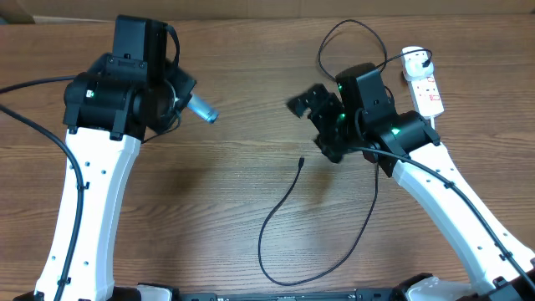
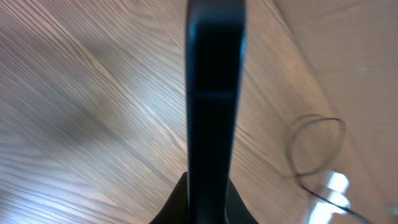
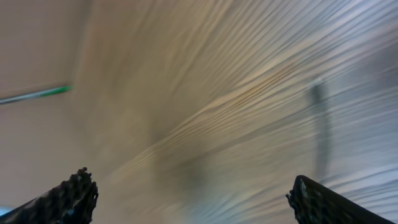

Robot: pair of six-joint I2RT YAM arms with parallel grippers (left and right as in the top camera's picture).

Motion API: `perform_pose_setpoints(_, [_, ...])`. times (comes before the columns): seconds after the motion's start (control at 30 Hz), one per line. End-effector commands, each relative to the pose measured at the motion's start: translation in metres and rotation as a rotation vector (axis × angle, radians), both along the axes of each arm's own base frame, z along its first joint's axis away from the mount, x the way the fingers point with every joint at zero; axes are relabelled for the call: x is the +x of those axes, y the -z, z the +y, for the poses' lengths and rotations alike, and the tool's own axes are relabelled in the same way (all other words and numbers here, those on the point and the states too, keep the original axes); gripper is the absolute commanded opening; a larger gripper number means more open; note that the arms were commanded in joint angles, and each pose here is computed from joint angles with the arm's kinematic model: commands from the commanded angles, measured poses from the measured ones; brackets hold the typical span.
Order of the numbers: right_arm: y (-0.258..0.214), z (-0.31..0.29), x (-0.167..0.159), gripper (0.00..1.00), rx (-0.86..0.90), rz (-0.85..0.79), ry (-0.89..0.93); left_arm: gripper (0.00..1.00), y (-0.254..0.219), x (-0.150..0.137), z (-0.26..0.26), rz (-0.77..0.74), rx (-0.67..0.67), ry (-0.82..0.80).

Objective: Plug charger to phone and switch on socket
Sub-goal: 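Lower the right gripper over the black cable's USB-C end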

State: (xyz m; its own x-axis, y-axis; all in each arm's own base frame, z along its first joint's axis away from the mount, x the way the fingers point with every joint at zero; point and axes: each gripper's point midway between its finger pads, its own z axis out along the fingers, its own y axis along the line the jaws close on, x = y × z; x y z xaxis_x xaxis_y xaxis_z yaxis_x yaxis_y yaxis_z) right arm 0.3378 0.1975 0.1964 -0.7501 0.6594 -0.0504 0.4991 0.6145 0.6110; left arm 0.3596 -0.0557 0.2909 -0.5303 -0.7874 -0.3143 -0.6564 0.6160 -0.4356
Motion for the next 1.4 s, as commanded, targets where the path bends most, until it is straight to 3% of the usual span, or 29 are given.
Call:
perform_pose_setpoints(0.0, [0.023, -0.04, 0.01, 1.0, -0.271, -0.034, 0.027, 0.04, 0.008, -0.004, 0.017, 0.021, 0.178, 0.081])
perform_pose_setpoints(0.17, [0.054, -0.067, -0.001, 1.0, -0.406, 0.05, 0.063, 0.04, 0.048, -0.017, -0.009, 0.125, 0.106, 0.264])
perform_pose_setpoints(0.2, [0.059, -0.075, -0.002, 1.0, -0.433, 0.069, 0.077, 0.04, 0.049, -0.017, -0.035, 0.105, 0.009, 0.403])
perform_pose_setpoints(0.3, [0.066, -0.105, -0.004, 1.0, -0.517, 0.118, 0.138, 0.04, 0.03, -0.022, -0.084, 0.032, -0.235, 0.598])
perform_pose_setpoints(0.4, [0.068, -0.14, -0.012, 1.0, -0.603, 0.173, 0.205, 0.04, 0.005, -0.033, -0.112, -0.006, -0.474, 0.706])
perform_pose_setpoints(0.6, [0.071, -0.18, -0.024, 1.0, -0.634, 0.266, 0.294, 0.04, -0.05, -0.043, -0.122, -0.114, -0.836, 0.826])
perform_pose_setpoints(0.77, [0.074, -0.183, -0.028, 1.0, -0.604, 0.299, 0.299, 0.04, -0.081, -0.045, -0.115, -0.074, -1.072, 0.771])
perform_pose_setpoints(0.9, [0.076, -0.166, -0.026, 1.0, -0.552, 0.287, 0.175, 0.04, -0.084, -0.035, -0.109, -0.057, -1.093, 0.696])
perform_pose_setpoints(1.0, [0.077, -0.155, -0.026, 1.0, -0.519, 0.276, 0.081, 0.04, -0.085, -0.02, -0.103, -0.127, -1.032, 0.689])
perform_pose_setpoints(1.23, [0.086, -0.14, -0.034, 1.0, -0.479, 0.274, -0.089, 0.04, -0.049, 0.01, -0.077, -0.218, -0.721, 0.597])
perform_pose_setpoints(1.37, [0.106, -0.118, -0.04, 0.95, -0.363, 0.268, -0.169, 0.04, -0.007, 0.017, -0.042, -0.132, -0.465, 0.44])
